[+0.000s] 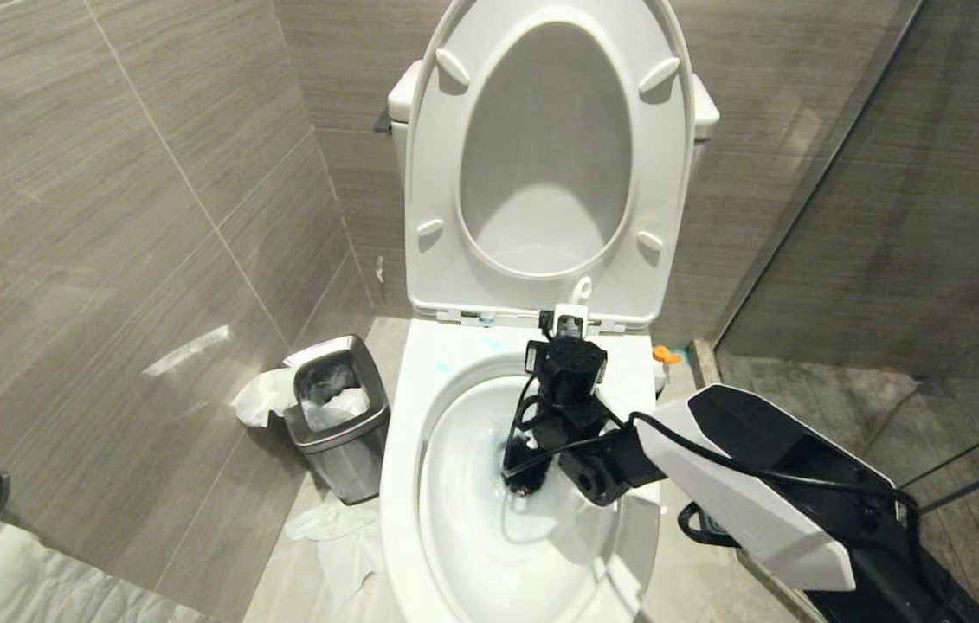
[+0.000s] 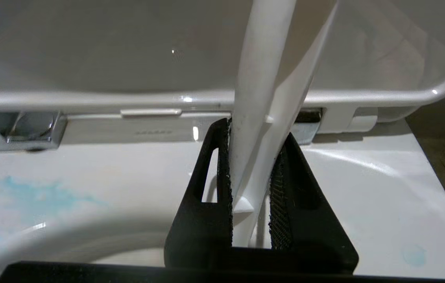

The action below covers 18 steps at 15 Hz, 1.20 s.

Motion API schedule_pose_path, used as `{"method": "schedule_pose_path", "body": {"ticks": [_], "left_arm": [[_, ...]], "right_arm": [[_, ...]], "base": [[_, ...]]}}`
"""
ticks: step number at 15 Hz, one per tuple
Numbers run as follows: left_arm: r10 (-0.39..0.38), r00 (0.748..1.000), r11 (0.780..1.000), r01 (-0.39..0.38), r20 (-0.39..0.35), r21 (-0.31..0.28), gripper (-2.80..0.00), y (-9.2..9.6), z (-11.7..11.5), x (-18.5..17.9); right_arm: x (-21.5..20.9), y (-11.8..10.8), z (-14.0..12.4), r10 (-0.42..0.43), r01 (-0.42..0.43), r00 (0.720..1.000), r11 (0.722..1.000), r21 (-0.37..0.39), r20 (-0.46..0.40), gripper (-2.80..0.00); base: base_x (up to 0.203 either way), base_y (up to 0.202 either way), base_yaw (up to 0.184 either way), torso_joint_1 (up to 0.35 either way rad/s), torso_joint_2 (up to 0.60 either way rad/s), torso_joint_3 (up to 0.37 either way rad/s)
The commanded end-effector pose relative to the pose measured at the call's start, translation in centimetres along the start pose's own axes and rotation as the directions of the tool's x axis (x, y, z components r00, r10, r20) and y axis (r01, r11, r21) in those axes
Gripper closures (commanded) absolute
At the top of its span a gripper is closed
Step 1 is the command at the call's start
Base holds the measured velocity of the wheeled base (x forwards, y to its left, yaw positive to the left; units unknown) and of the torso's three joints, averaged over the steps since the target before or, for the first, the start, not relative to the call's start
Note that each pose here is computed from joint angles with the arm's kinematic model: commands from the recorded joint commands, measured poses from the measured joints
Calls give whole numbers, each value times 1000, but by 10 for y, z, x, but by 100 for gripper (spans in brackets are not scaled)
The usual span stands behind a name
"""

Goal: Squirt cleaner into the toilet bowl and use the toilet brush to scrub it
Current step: Scrub the toilet bowl

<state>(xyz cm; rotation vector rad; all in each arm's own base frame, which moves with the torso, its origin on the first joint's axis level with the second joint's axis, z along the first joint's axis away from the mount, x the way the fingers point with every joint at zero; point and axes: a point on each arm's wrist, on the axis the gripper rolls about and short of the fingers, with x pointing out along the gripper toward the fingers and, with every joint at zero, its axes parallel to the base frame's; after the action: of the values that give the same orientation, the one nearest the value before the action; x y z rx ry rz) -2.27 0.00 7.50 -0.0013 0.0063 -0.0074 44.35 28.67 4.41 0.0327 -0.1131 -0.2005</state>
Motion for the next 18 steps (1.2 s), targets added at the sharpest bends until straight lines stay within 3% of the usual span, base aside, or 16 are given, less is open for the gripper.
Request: {"method": "schedule_pose_path", "body": {"ticks": [1,7,16,18], "left_arm": [[0,1000,1000,0,-2,0,0,0,0,0],[0,1000,1000,0,-3,0,0,0,0,0],[0,1000,1000,0,-1,0,0,0,0,0],[0,1000,1000,0,-3,0,0,0,0,0]], "right_arm": [[-21,-7,21,18,-18,1000,1000,-16,-26,0],[-58,-8,70,46,-58,995,990,128,92,0],[-102,-44,131,115,-127,988,985,118,104,0],[-110,-49,137,134,-142,986,986,87,98,0]], "base": [[0,0,0,0,0,0],[0,0,0,0,0,0],[0,0,0,0,0,0],[0,0,0,0,0,0]]}}
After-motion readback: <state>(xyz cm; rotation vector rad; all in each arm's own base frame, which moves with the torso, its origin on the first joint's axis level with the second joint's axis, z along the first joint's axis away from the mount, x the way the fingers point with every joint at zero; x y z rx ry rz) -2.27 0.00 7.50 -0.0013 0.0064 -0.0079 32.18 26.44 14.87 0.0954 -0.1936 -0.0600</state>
